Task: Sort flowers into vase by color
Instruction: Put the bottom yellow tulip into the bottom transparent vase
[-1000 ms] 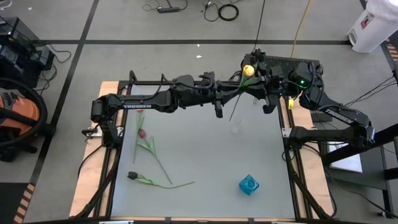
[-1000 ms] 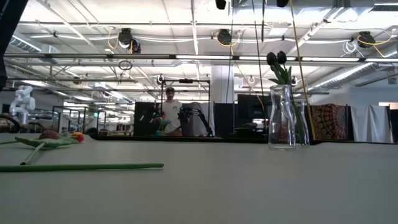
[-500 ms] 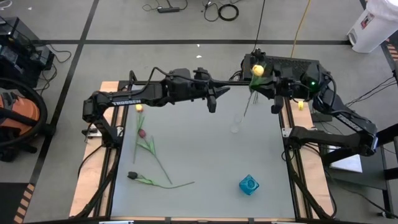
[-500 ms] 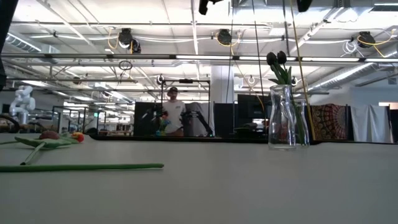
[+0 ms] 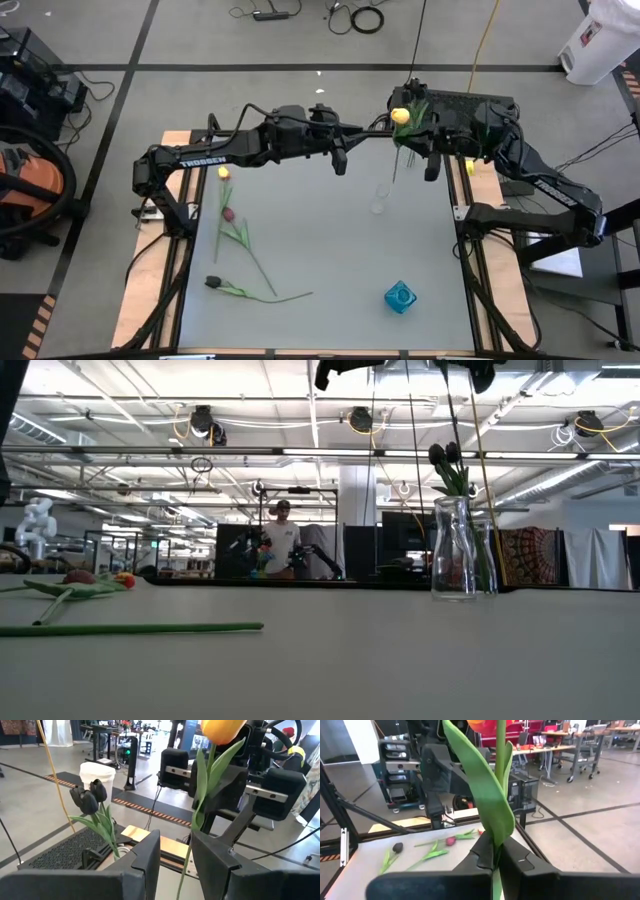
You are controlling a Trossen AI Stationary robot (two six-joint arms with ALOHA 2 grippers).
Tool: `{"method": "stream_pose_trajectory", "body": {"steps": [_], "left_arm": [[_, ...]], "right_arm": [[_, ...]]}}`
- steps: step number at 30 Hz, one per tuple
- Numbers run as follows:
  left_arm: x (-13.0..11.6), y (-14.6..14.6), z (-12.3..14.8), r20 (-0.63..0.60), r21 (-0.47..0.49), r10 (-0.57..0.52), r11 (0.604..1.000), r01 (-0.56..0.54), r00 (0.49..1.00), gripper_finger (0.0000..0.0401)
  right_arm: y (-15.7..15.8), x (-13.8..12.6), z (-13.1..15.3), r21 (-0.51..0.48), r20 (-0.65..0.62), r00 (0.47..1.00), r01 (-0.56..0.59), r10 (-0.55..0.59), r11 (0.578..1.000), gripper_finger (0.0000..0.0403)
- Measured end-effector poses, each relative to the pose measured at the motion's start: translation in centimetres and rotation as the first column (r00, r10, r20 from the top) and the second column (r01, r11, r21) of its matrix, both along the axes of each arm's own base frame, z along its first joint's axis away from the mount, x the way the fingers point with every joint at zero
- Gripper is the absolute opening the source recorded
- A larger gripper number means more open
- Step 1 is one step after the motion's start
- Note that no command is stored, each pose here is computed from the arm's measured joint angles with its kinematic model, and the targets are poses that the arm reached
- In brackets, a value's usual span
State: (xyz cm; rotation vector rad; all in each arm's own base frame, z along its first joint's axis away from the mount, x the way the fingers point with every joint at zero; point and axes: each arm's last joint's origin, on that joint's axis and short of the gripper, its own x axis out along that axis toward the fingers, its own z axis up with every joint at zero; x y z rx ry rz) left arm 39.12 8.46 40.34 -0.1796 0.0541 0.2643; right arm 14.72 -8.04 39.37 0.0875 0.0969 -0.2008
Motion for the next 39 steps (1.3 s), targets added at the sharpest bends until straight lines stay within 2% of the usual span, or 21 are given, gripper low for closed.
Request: {"method": "stream_pose_trajectory", "body": {"steps": [7,12,29,39], "left_arm": [[0.0,0.0,0.0,0.001,0.0,0.004,1.0,-0.004,1.0,0.0116],[0.0,0.0,0.0,0.001,0.0,0.004,1.0,-0.004,1.0,0.0116],[0.0,0.0,0.0,-0.001,-0.001,0.004,1.0,-0.004,1.0,0.0116],[0.0,0.0,0.0,-0.001,-0.001,0.006,1.0,-0.006,1.0,0.0116]], "right_arm": [[-0.6,1.1,-0.3,-0.007,0.023,1.0,-0.006,0.007,1.0,0.0],[-0.9,1.5,-1.7,0.052,0.054,0.999,-0.006,0.004,0.999,0.0],[-0.9,1.7,-5.6,0.055,0.051,0.999,-0.006,0.003,0.998,0.0],[-1.0,1.8,-7.7,0.083,-0.001,1.0,-0.008,0.008,0.996,0.0003]]}}
